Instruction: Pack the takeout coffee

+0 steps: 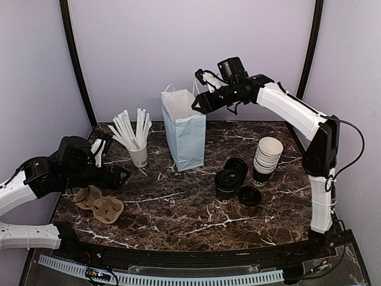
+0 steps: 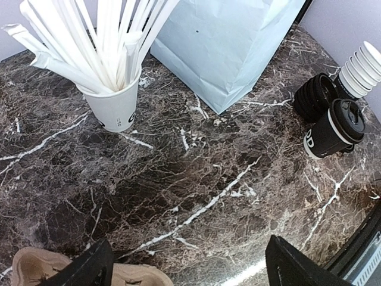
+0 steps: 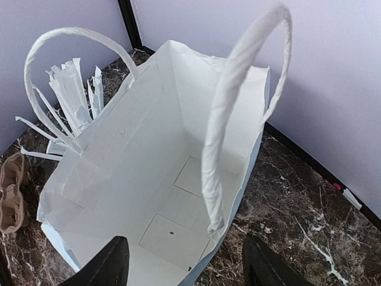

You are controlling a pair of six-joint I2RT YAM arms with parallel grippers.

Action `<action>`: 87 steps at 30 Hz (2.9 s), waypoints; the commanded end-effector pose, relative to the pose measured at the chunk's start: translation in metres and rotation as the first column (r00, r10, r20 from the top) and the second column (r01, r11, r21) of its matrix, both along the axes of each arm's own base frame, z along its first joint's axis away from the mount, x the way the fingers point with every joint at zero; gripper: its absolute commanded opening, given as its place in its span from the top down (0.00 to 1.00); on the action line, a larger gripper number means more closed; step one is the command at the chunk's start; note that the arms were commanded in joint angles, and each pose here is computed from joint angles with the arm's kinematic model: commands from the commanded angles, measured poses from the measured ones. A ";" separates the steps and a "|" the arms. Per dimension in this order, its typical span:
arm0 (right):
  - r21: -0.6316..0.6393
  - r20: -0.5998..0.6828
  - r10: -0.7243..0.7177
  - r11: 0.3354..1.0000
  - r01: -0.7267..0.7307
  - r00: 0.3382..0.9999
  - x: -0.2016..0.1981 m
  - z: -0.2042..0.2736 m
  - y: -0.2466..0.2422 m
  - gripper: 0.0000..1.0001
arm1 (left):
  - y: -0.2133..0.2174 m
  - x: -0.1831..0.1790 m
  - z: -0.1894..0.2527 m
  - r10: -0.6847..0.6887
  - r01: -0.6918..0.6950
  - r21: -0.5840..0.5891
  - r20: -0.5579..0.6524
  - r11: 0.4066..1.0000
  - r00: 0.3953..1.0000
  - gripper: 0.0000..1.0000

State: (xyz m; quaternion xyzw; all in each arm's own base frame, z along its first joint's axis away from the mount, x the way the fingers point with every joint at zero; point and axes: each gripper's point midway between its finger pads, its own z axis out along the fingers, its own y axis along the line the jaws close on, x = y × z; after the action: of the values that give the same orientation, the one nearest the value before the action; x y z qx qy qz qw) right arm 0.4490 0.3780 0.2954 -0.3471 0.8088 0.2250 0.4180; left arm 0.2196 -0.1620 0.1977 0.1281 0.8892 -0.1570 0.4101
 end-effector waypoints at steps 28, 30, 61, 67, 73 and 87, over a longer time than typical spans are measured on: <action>0.040 0.038 0.095 0.995 -0.096 0.995 -0.107 0.045 0.025 1.00 | 0.044 -0.009 0.064 0.122 -0.121 0.134 0.004 0.984 0.993 0.11; 0.030 0.058 0.106 0.994 -0.108 0.993 -0.118 0.048 0.026 1.00 | 0.049 -0.009 0.065 0.137 -0.136 0.150 0.009 0.979 0.991 0.11; 0.010 -0.027 0.668 0.745 -0.668 0.744 -0.273 0.012 0.036 1.00 | 0.042 -0.066 -0.077 0.099 0.053 0.216 -0.634 0.975 0.767 0.39; -0.004 -0.020 0.694 0.719 -0.694 0.719 -0.283 0.010 0.030 1.00 | 0.027 -0.060 -0.105 0.051 0.093 0.179 -0.667 0.980 0.744 0.61; -0.029 -0.023 0.721 0.692 -0.722 0.692 -0.291 0.003 0.027 1.00 | 0.031 -0.050 -0.125 0.135 0.079 0.266 -0.695 0.961 0.706 0.72; -0.065 -0.027 0.718 0.693 -0.718 0.695 -0.293 -0.012 0.019 1.00 | 0.003 -0.009 -0.146 0.124 0.127 0.283 -0.721 0.951 0.682 0.68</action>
State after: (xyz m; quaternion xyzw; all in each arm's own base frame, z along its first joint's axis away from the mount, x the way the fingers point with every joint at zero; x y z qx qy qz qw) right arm 0.1605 0.3985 0.2798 -0.6443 0.6255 0.3427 0.2760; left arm 0.1796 -0.1432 0.0428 0.1032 0.9929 -0.0435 -0.0412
